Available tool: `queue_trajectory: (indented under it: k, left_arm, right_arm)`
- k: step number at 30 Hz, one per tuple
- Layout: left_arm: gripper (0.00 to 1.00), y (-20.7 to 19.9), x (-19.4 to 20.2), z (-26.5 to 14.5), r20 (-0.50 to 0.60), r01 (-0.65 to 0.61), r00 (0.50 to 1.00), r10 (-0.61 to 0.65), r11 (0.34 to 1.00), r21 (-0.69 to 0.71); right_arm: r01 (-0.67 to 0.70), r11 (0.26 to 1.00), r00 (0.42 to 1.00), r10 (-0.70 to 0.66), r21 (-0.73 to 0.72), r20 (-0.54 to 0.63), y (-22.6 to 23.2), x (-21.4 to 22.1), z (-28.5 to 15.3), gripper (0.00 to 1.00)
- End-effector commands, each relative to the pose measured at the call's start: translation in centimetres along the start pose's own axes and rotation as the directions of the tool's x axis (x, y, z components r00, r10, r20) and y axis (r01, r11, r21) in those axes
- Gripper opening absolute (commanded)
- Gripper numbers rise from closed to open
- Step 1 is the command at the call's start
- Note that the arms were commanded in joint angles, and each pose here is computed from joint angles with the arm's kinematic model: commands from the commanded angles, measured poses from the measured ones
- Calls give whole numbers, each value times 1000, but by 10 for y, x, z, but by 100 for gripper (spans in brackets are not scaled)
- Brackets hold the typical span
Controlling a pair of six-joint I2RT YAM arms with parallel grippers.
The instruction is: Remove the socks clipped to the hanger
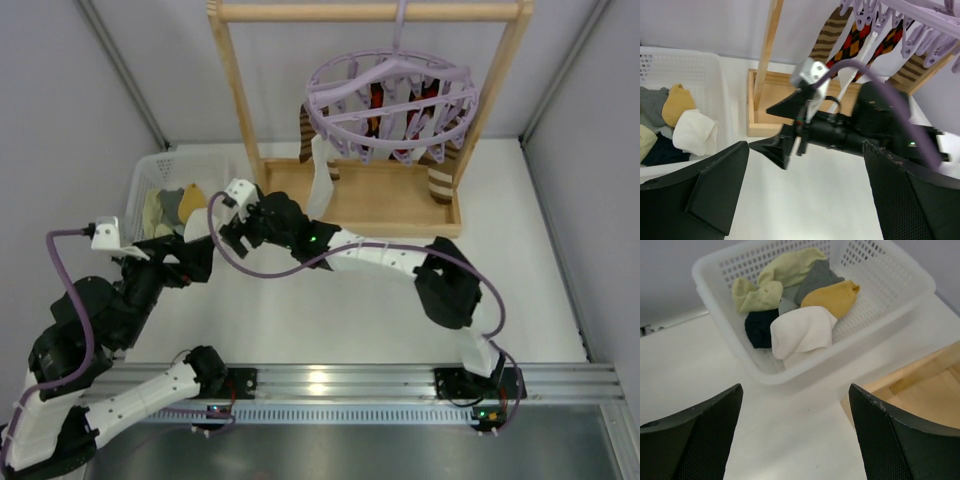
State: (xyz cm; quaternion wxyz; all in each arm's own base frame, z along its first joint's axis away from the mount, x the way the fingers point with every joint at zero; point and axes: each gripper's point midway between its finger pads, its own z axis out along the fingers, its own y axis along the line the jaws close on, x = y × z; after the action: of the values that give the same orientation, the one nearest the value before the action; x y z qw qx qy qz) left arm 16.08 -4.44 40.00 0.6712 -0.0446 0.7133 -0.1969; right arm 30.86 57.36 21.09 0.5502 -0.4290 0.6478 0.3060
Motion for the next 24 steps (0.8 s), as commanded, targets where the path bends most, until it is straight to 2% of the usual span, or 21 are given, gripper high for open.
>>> queue_trajectory:
  k: [1,6,9,11,13,14,18,19,21,23,24]
  left_arm:
    - [99,-20,16,13,-66,-22,997,25,999,48]
    - [99,-52,43,36,-133,-64,988,84,987,146]
    - [99,-70,54,48,-120,-65,989,91,976,210]
    - [99,-76,68,58,-128,-82,986,112,972,219]
    - [99,-86,70,71,-104,-88,988,115,968,233]
    - [99,-89,79,77,-108,-101,986,129,966,237]
    - [99,-103,96,109,-65,-165,981,185,957,239]
    - [99,-112,95,119,-14,-161,985,170,953,256]
    - [99,-120,108,139,18,-197,980,200,945,261]
    - [99,-132,112,156,24,-163,986,165,921,353]
    - [99,-130,129,173,-33,-110,991,131,925,363]
  right_arm:
    - [-53,998,975,44,34,217,-11,-99,-69,84]
    - [-142,990,982,139,13,128,-4,-89,-140,93]
    - [-172,984,984,170,37,47,-5,-67,-176,99]
    - [-166,985,986,167,55,-10,-5,-54,-206,100]
    - [-155,979,983,167,133,-79,-15,-19,-226,99]
    - [-148,961,980,175,234,-96,-31,-3,-248,100]
    - [-162,909,972,215,385,-98,-56,20,-303,99]
    - [-190,899,972,228,395,-50,-59,11,-320,99]
    - [-194,889,971,234,415,-49,-63,19,-337,99]
    - [-219,879,970,244,424,-5,-64,13,-356,100]
    - [-225,877,969,246,424,6,-64,11,-363,100]
